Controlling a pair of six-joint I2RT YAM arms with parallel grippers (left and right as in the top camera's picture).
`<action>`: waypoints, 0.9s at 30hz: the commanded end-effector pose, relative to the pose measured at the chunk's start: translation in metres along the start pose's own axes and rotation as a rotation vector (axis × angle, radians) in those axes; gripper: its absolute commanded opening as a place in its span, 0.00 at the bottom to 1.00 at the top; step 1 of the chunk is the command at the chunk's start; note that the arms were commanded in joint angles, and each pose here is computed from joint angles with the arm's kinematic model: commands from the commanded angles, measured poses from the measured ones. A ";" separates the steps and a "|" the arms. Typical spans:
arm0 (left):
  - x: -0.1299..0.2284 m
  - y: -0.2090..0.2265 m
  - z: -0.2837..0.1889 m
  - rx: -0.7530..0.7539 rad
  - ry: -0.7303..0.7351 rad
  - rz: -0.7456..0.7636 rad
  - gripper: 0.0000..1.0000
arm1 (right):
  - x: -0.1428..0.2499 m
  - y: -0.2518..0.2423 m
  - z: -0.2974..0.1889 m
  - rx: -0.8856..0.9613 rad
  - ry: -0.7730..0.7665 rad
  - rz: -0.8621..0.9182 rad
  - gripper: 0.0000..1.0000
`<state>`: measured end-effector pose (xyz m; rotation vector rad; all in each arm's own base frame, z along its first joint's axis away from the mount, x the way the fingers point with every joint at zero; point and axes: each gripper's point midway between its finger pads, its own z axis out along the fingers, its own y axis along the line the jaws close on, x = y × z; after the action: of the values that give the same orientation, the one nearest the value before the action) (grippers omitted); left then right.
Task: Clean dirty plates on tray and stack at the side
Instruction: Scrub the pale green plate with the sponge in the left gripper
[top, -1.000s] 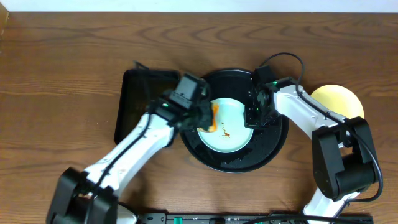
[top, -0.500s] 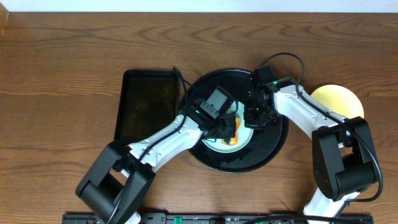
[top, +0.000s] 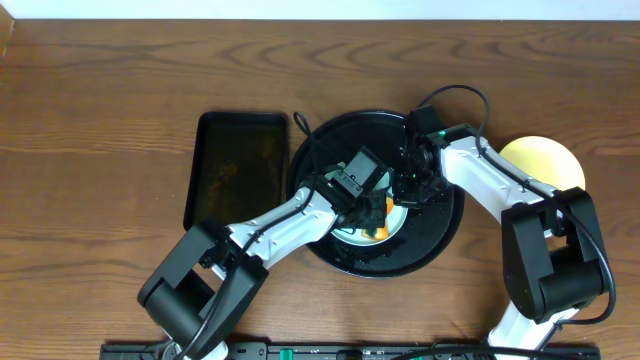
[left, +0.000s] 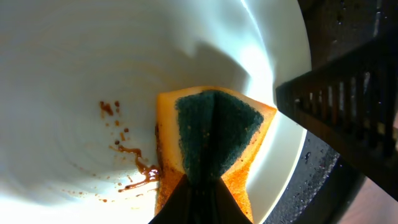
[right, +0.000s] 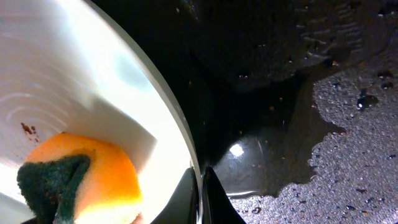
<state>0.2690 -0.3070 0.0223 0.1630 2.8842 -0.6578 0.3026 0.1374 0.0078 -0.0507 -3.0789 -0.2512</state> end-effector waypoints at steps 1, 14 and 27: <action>0.000 0.026 0.012 -0.108 -0.014 -0.008 0.08 | 0.003 -0.002 -0.003 0.024 -0.005 -0.008 0.01; -0.042 0.079 -0.025 -0.289 -0.166 -0.050 0.08 | 0.008 -0.009 -0.003 0.059 0.011 -0.012 0.01; -0.063 0.078 -0.107 -0.234 -0.288 -0.113 0.08 | 0.007 -0.010 -0.003 0.068 0.006 -0.012 0.01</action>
<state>0.3154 -0.2109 0.0546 -0.0893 2.7969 -0.3303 0.2963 0.1332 0.0076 -0.0541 -3.0568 -0.2179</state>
